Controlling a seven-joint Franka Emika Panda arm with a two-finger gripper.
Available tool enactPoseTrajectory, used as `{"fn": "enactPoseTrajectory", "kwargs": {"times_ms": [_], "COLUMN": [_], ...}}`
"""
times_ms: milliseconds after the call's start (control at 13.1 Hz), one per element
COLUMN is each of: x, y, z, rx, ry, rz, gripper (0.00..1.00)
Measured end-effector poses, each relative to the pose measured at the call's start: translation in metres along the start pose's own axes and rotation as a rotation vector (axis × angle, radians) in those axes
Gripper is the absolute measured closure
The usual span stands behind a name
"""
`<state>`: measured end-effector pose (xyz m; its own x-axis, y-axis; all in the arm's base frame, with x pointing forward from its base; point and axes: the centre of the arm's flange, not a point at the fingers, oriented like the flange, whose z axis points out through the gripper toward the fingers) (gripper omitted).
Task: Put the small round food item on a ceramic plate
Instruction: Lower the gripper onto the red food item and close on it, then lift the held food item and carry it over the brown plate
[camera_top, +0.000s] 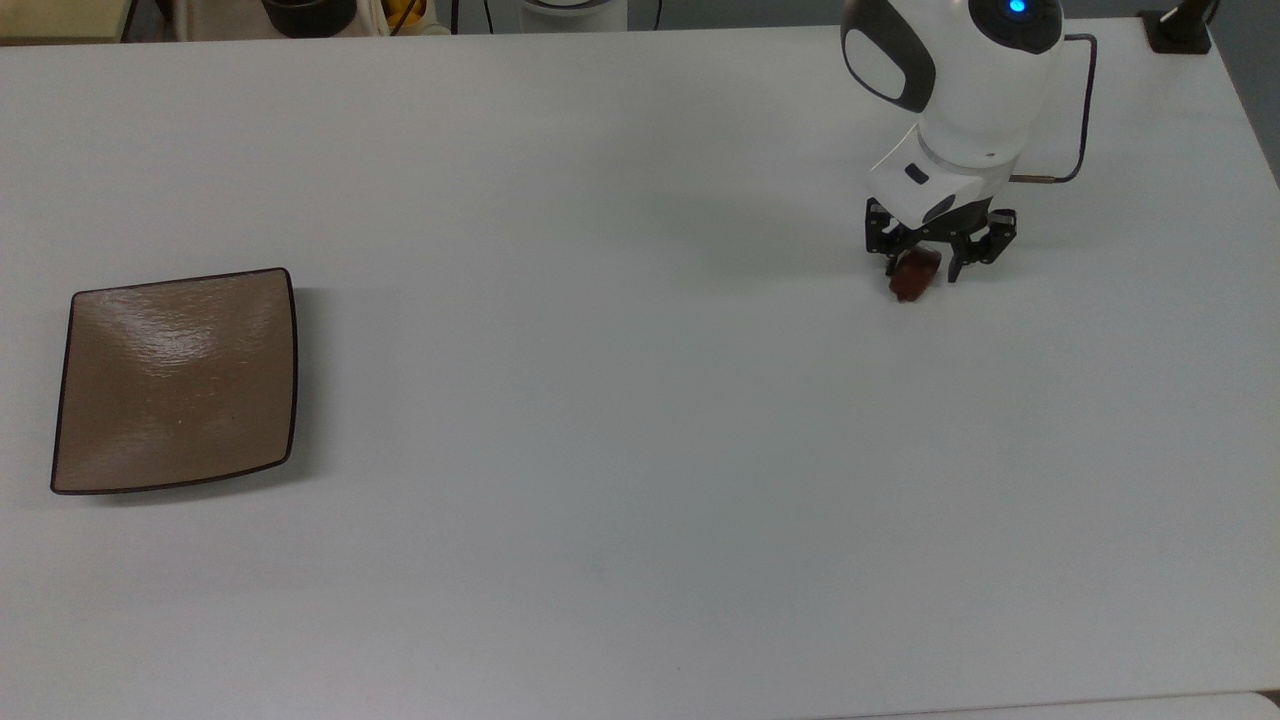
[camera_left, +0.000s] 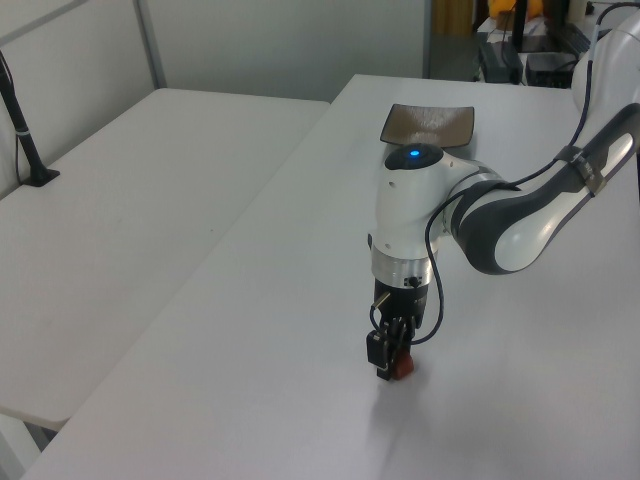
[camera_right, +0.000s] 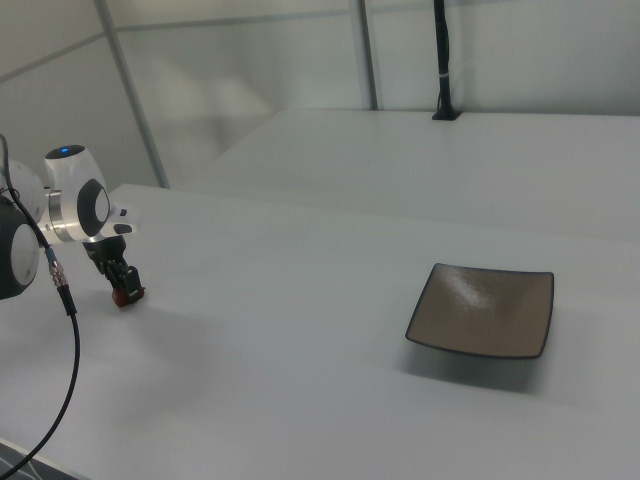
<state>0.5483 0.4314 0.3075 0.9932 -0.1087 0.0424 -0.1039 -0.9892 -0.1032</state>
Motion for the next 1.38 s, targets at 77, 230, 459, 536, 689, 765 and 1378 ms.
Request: {"fn": "enactPoseTrajectory", "kwargs": {"times_ms": [77, 230, 459, 536, 689, 765, 1378], "x": [0.001, 0.004, 0.006, 0.008, 0.009, 0.012, 0.099], "y": [0.0, -0.001, -0.002, -0.003, 0.004, 0.013, 0.192], "z": [-0.001, -0.005, -0.01, -0.019, -0.042, -0.054, -0.121], "rx": [0.002, 0.007, 0.012, 0.015, -0.029, -0.058, -0.333], "ry": [0.002, 0.008, 0.02, 0.038, 0.028, 0.014, -0.101], "rz": [0.001, 0.004, 0.0, -0.014, -0.102, -0.142, -0.504], "gripper": [0.48, 0.73, 0.79, 0.8, 0.81, 0.82, 0.89]}}
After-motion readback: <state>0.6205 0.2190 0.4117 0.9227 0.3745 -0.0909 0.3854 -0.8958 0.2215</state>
